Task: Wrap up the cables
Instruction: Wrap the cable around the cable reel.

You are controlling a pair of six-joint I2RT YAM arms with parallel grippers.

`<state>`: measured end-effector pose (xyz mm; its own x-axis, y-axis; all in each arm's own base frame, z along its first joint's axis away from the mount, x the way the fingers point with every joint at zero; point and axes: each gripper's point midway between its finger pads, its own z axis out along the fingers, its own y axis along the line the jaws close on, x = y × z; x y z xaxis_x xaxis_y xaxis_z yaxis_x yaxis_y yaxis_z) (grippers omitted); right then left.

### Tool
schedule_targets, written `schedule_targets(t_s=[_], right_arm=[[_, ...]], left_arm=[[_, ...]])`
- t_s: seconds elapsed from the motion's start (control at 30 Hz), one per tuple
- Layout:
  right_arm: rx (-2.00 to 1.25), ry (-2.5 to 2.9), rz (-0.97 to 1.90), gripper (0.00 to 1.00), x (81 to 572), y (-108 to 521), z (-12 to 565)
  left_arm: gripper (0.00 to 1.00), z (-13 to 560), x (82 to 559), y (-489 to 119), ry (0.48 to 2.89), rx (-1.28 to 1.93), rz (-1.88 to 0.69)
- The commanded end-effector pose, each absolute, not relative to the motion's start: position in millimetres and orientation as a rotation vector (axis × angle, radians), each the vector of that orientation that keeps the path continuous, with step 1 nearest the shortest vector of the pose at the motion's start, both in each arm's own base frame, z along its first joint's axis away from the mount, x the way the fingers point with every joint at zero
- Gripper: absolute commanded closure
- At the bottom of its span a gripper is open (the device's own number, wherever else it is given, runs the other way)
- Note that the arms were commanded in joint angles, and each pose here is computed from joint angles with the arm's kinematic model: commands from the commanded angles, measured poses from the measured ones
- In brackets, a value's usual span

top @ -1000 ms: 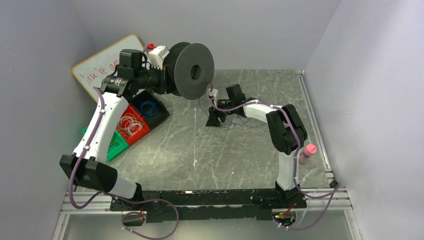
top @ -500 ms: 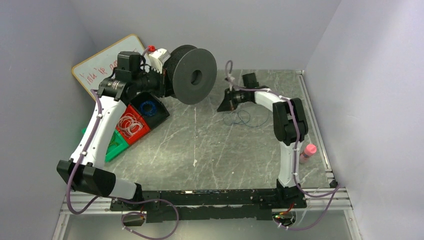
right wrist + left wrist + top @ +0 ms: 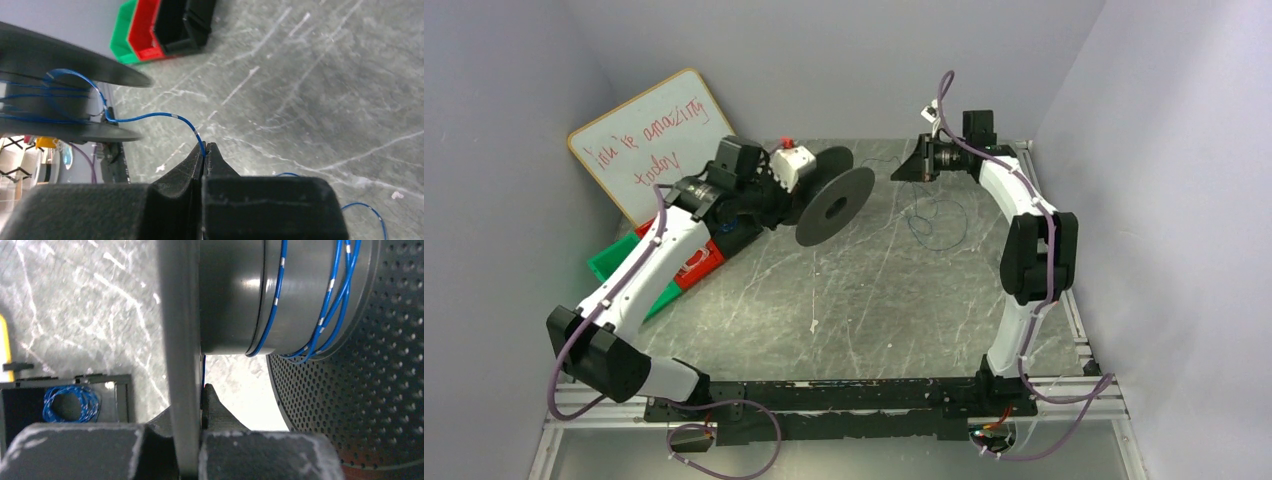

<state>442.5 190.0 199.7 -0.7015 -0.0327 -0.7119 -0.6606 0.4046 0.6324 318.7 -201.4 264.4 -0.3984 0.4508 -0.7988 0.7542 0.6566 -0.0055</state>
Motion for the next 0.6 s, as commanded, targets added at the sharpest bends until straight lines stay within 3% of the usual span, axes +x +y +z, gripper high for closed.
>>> schedule_targets(t_s=[0.0, 0.3, 0.57], right_arm=[[-0.624, 1.934, 1.369, 1.0, 424.0, 188.7, 269.7], [-0.722, 1.772, 1.438, 1.0, 379.3, 194.2, 333.9], [-0.895, 1.601, 1.57, 1.0, 324.9, 227.5, 360.0]], left_arm=[[0.98, 280.7, 356.9, -189.2, 1.926, 0.892, -0.182], [0.98, 264.8, 392.2, -167.3, 1.991, 0.694, 0.087], [0.98, 240.2, 408.3, -168.2, 2.082, 0.566, 0.113]])
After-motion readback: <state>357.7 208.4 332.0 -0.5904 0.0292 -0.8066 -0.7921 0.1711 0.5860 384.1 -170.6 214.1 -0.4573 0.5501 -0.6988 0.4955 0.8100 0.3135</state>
